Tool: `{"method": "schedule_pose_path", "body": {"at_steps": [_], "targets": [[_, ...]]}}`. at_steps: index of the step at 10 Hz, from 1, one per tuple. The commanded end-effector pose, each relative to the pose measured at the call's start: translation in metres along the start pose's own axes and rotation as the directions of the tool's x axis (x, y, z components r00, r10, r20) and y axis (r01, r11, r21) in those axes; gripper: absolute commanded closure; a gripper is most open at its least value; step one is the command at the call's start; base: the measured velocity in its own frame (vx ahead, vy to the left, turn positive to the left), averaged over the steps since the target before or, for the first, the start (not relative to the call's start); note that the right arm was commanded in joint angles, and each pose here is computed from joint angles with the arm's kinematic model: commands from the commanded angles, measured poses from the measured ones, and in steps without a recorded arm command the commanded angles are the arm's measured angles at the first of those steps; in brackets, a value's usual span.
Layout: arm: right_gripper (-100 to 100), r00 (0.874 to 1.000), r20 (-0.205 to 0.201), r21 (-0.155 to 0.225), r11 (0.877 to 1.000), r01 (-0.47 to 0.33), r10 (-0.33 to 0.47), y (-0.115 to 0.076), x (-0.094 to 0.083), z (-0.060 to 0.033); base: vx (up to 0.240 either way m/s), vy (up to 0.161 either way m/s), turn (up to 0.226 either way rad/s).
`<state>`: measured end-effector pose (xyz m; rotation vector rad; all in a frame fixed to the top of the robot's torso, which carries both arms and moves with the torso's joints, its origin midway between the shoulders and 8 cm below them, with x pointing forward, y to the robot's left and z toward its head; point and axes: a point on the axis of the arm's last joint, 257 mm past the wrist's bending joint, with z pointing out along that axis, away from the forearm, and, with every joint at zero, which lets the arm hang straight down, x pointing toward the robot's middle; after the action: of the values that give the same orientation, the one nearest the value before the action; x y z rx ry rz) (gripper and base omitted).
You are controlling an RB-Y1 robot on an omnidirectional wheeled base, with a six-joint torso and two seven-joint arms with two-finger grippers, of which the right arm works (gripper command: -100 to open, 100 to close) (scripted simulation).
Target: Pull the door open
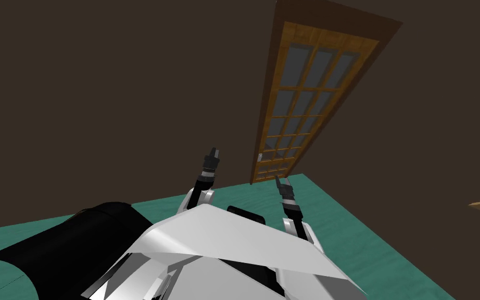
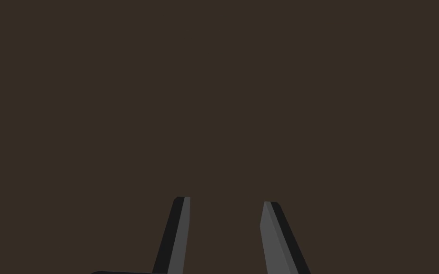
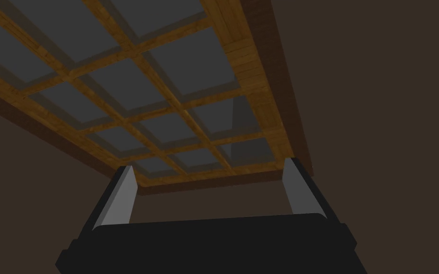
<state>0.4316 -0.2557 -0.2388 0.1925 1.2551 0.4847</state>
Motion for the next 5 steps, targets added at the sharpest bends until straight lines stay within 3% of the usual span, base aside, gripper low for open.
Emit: {"method": "schedule_pose_path", "body": {"at_steps": [1,5], "targets": [[-100,0.999,-0.025,0.004,0.999,0.038,-0.037,-0.006,0.012,-0.0035,0.102,-0.045,0.097],[-100,0.990,-0.086,0.008,0.993,0.116,-0.115,-0.015,0.041,-0.0136,0.088,-0.032,0.102]]}}
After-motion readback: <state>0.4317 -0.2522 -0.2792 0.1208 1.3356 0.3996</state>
